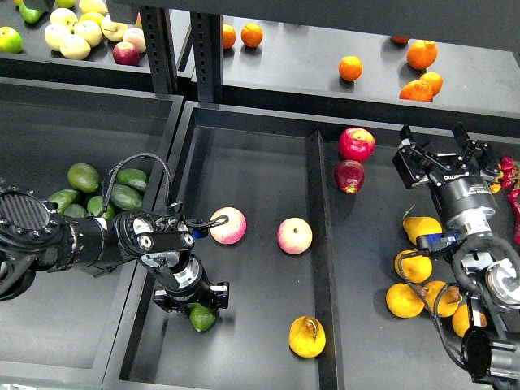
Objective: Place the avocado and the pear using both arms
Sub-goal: 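Close the left gripper around the green avocado, then lift the avocado and carry it onto the avocado pile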
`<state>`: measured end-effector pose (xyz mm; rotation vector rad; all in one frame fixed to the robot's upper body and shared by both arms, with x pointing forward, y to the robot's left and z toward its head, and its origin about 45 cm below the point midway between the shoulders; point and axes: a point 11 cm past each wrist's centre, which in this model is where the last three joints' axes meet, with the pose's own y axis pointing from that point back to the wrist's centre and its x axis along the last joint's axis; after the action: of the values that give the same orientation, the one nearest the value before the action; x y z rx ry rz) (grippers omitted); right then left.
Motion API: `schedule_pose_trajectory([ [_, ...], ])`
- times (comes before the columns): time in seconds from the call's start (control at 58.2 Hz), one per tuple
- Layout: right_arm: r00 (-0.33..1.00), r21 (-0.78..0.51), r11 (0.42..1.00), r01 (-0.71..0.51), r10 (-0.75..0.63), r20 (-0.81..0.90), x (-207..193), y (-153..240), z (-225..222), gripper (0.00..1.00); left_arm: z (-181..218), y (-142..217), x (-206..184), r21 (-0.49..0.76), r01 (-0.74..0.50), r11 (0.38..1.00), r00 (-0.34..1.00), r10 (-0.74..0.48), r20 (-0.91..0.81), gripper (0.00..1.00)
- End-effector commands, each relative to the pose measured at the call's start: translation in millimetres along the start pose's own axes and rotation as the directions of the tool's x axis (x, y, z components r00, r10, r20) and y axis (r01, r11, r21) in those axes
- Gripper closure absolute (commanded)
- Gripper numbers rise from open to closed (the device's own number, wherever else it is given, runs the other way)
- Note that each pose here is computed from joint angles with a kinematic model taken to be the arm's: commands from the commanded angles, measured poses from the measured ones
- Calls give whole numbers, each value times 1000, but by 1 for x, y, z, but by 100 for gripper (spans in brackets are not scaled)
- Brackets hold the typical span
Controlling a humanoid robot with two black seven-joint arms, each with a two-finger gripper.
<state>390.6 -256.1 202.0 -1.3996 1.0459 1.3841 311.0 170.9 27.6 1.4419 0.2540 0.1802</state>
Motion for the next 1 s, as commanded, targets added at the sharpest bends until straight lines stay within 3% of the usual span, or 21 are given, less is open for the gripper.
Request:
schedule_pose_trajectory([
  [0.0,1000,-1,1000,-1,1,0,0,0,0,1,2,1,1,-11,-1,1000,1000,1,-11,68],
  [0.155,1000,-1,1000,1,-1,-1,0,0,0,1,5,2,1,-27,7,1000,1000,-8,-29,76],
  [0.464,1000,3,1000,-9,9,2,5,4,0,0,27,18,7,-103,2,995,999,-6,-42,76],
  [0.635,1000,-2,1000,1,-1,-1,4,4,1,1,39,47,34,-152,-62,986,997,52,-64,76],
  [0.979,1000,-3,1000,-8,8,1,9,8,2,1,-4,116,105,-168,-239,957,958,204,-201,76],
])
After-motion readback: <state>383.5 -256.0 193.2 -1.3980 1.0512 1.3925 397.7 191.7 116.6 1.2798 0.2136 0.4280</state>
